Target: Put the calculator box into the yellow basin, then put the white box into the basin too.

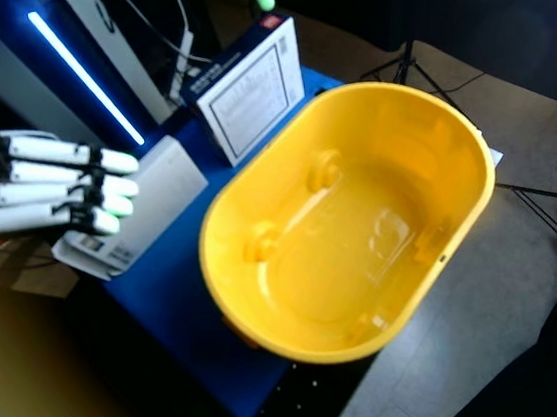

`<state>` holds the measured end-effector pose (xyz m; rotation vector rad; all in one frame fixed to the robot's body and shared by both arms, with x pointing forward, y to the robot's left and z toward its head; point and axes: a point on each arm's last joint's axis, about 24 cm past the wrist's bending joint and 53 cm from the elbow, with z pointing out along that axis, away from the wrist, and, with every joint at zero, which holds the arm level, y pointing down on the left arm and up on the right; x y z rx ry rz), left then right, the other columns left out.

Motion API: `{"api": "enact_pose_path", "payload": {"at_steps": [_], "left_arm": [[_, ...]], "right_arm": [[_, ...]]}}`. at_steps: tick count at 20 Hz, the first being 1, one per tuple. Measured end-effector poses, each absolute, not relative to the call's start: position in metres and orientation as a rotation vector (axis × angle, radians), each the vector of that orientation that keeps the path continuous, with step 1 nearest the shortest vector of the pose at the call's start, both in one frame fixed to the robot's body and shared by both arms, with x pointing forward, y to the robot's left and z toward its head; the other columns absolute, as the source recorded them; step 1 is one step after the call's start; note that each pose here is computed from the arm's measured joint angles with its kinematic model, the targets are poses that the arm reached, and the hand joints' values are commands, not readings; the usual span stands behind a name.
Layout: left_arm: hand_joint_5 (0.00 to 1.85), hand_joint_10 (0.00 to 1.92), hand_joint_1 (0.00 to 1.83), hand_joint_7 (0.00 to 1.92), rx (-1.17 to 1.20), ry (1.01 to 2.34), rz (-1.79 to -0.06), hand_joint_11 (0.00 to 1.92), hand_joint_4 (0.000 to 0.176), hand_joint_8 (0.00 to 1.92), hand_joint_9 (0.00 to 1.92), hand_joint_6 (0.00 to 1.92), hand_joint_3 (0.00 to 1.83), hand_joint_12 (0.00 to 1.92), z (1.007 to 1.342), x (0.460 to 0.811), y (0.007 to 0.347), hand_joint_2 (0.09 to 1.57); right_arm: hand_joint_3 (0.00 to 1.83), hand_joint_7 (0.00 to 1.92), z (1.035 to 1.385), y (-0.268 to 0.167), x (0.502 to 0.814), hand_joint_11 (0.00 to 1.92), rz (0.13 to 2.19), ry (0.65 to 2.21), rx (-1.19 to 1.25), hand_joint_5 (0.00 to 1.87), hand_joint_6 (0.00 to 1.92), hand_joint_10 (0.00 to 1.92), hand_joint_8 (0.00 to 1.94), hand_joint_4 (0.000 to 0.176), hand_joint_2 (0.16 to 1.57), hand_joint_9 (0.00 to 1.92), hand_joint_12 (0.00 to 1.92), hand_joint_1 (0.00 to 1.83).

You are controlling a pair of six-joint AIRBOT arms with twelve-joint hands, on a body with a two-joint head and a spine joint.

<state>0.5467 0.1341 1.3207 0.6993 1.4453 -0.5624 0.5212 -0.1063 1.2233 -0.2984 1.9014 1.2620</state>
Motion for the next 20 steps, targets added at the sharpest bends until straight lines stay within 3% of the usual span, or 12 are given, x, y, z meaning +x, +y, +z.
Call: {"api": "enact_pose_path", "payload": {"at_steps": [1,2,6,7,8,10,12,14,16,17,18,20], "left_arm": [[0.35,0.07,0.83,0.24,0.698,1.448,-0.565,0.0,0.0,0.0,0.14,0.0,0.1,0.92,1.32,0.547,0.134,0.71],[0.34,0.06,0.79,0.24,0.703,1.441,-0.56,0.0,0.0,0.0,0.15,0.0,0.08,0.96,1.321,0.547,0.134,0.73],[0.34,0.04,0.82,0.24,0.708,1.428,-0.552,0.0,0.0,0.01,0.16,0.01,0.06,0.81,1.323,0.547,0.132,0.75],[0.3,0.02,0.81,0.23,0.706,1.428,-0.56,0.0,0.0,0.0,0.17,0.0,0.04,0.66,1.324,0.547,0.13,0.75],[0.32,0.02,0.87,0.24,0.703,1.429,-0.566,0.0,0.0,0.0,0.17,0.01,0.03,0.71,1.324,0.547,0.13,0.75],[0.34,0.01,0.78,0.22,0.693,1.431,-0.577,0.0,0.0,0.0,0.17,0.01,0.03,0.86,1.325,0.547,0.13,0.78],[0.35,0.01,0.81,0.21,0.683,1.432,-0.592,0.0,0.0,0.0,0.17,0.0,0.02,0.88,1.326,0.546,0.129,0.77],[0.28,0.01,0.82,0.18,0.68,1.45,-0.602,0.0,0.0,0.0,0.14,0.0,0.02,0.68,1.321,0.546,0.128,0.8],[0.35,0.03,0.8,0.24,0.689,1.46,-0.605,0.0,0.0,0.01,0.2,0.01,0.01,1.07,1.317,0.545,0.126,0.82],[0.33,0.02,0.8,0.24,0.688,1.463,-0.615,0.0,0.0,0.0,0.2,0.01,0.01,1.0,1.317,0.545,0.124,0.82],[0.34,0.03,0.78,0.27,0.685,1.47,-0.622,0.0,0.0,0.01,0.24,0.01,0.0,1.12,1.315,0.545,0.122,0.81],[0.36,0.02,0.81,0.28,0.695,1.493,-0.631,0.0,0.0,0.01,0.23,0.01,0.0,1.1,1.307,0.544,0.119,0.8]], "right_arm": [[0.0,0.57,1.223,-0.106,0.521,0.1,1.262,1.901,-0.298,0.53,0.1,0.74,0.18,0.0,1.07,0.37,1.44,0.72],[0.0,0.58,1.224,-0.106,0.521,0.12,1.264,1.901,-0.297,0.54,0.1,0.73,0.18,0.0,1.06,0.37,1.44,0.73],[0.0,0.59,1.223,-0.104,0.521,0.11,1.269,1.902,-0.3,0.54,0.06,0.66,0.13,0.0,1.02,0.4,1.39,0.75],[0.0,0.59,1.223,-0.104,0.521,0.09,1.27,1.902,-0.299,0.54,0.06,0.65,0.12,0.0,1.02,0.39,1.39,0.74],[0.0,0.58,1.223,-0.104,0.521,0.04,1.271,1.902,-0.3,0.53,0.04,0.64,0.1,0.0,1.02,0.37,1.4,0.75],[0.0,0.56,1.221,-0.104,0.522,0.01,1.262,1.908,-0.294,0.52,0.02,0.72,0.06,0.0,1.03,0.3,1.51,0.74],[0.01,0.56,1.213,-0.103,0.518,0.03,1.267,1.941,-0.278,0.51,0.01,0.72,0.05,0.0,1.04,0.3,1.47,0.68],[0.01,0.51,1.203,-0.101,0.514,0.0,1.27,1.975,-0.279,0.46,0.0,0.7,0.03,0.0,1.06,0.26,1.48,0.65],[0.0,0.53,1.195,-0.102,0.513,0.0,1.28,2.007,-0.245,0.46,0.0,0.74,0.03,0.0,1.06,0.25,1.48,0.66],[0.0,0.51,1.189,-0.102,0.511,0.0,1.279,2.027,-0.236,0.43,0.0,0.8,0.02,0.0,1.07,0.2,1.48,0.64],[0.0,0.5,1.183,-0.102,0.51,0.0,1.276,2.046,-0.233,0.42,0.0,0.79,0.02,0.0,1.06,0.19,1.48,0.61],[0.0,0.42,1.179,-0.1,0.51,0.0,1.282,2.057,-0.23,0.37,0.0,0.75,0.0,0.0,1.05,0.1,1.45,0.6]]}}
